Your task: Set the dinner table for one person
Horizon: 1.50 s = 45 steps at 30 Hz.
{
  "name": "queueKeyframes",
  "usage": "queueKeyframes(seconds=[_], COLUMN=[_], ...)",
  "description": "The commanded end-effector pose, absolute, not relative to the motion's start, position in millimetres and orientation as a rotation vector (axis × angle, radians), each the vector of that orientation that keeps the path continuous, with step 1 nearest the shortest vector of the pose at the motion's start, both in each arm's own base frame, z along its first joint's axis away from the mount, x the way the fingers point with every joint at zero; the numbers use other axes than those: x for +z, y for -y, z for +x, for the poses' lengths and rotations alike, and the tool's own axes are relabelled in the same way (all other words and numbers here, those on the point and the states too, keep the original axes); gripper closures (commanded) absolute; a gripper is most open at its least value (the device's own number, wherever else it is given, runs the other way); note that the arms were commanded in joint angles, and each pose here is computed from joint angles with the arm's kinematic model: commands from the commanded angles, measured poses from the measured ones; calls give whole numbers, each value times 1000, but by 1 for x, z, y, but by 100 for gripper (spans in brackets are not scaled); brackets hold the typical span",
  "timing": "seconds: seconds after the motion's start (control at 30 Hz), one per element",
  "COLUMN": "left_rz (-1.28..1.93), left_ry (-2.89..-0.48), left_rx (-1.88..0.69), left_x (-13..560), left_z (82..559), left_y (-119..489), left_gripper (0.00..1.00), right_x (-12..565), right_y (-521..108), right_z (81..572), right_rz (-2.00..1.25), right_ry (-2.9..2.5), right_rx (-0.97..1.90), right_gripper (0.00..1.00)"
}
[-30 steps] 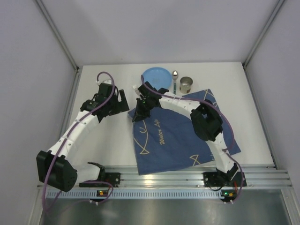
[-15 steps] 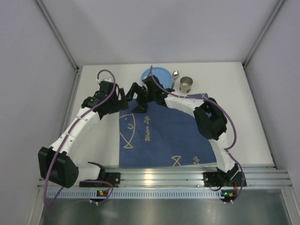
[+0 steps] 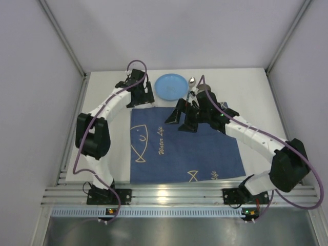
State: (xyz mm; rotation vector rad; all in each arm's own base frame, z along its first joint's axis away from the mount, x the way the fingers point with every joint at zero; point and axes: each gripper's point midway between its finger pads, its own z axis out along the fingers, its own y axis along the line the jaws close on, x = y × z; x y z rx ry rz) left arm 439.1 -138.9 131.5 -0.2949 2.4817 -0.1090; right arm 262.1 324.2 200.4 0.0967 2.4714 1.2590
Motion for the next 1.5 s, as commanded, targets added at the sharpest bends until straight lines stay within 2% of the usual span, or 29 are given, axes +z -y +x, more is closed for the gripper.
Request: queueKeyframes(seconds=[0.0,0.3,0.53,0.67,0.8,0.9,0.93,1.0,1.03,1.07,1.1,1.13,1.33,1.47], left_rz=[-280,-248,-262,-252,-232,-224,-221,-205,-200,-203,-203,-207,-253,-311], left_ry=[-2455,-2535,-2569,-2601,-2640,-2644,-2651,-2647,-2658,-2644,-2646,-2647,-2613,-2475], left_rx=[-115,-119,-36,-30,-2,6,5,-6,2,-5,-3,-3,25,-76], left_x=[130,89,64,49,29,24,19,19,12,16,14,13,14,72], left_z=[474,511,512,511,508,510,511,516,517,523,525,526,546,579], left_y=[151,182,176,179,180,180,181,185,185,185,185,185,165,154], left_gripper=[2,4,12,23,40,48,56,61,77,82,95,100,100,100], right_x=[177,141,123,116,113,111,110,109,109,109,107,106,100,100], right_y=[-293,-245,-225,-216,-212,-210,-208,-206,-204,-203,-202,-201,-199,-199], right_z=[248,234,232,235,238,241,242,243,244,244,244,244,241,242], right_rz=[97,194,256,280,291,298,307,306,313,312,316,317,314,300], right_ry=[-2525,-2592,-2627,-2645,-2649,-2652,-2655,-2655,-2655,-2653,-2658,-2661,-2681,-2678], right_rx=[1111,1006,965,954,954,950,947,947,943,942,939,937,933,932], right_gripper=[0,0,0,0,0,0,0,0,0,0,0,0,0,0])
